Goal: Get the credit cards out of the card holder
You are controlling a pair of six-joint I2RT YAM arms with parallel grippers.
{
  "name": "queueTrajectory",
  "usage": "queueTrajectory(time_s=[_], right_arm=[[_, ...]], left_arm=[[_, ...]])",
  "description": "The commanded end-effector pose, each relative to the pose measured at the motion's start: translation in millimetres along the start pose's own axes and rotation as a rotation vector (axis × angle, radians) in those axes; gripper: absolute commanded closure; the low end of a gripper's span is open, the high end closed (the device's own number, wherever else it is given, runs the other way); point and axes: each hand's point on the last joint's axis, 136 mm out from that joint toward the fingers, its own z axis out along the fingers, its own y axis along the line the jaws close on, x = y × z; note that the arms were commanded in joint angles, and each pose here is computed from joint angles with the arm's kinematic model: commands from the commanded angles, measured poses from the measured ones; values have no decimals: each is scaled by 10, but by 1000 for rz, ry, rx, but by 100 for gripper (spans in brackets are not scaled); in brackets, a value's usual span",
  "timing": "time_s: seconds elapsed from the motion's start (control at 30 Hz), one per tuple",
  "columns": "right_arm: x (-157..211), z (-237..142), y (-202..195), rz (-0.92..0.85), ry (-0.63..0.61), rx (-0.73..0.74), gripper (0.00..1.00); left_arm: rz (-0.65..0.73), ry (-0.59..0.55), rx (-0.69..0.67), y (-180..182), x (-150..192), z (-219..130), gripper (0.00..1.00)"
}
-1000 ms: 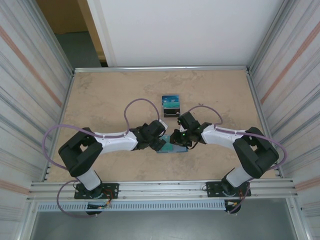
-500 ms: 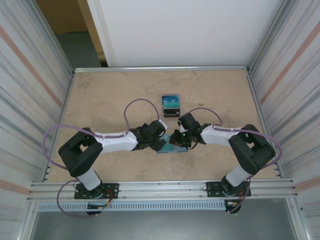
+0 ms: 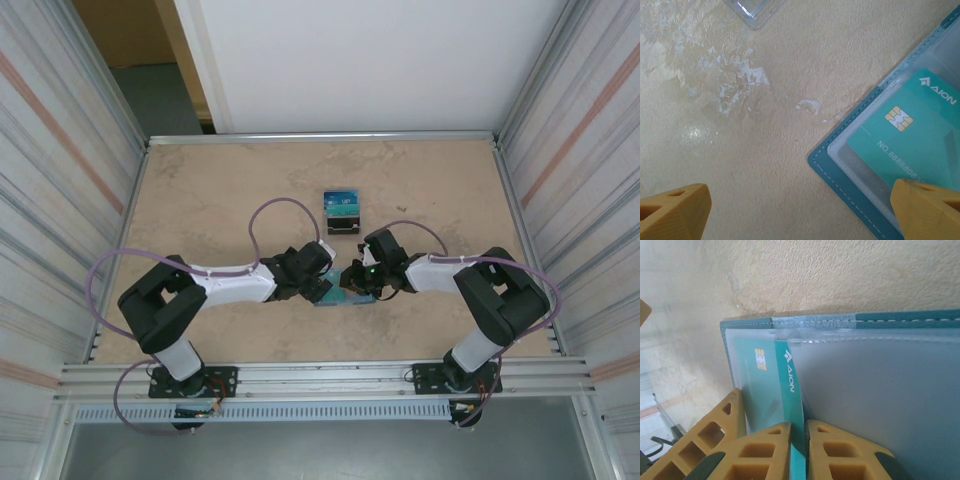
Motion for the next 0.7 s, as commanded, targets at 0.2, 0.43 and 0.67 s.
queueTrajectory(time_s=[0.2,0.43,0.67], right_arm=[[55,13,57,-4,28,-60,86],[50,29,42,-7,24,-62,87],[35,28,-14,-4,13,-39,100]], left_arm=[[76,173,9,-106,517,129,6],[73,176,8,-118,531,133,6],[69,171,-8,-87,526,122,6]])
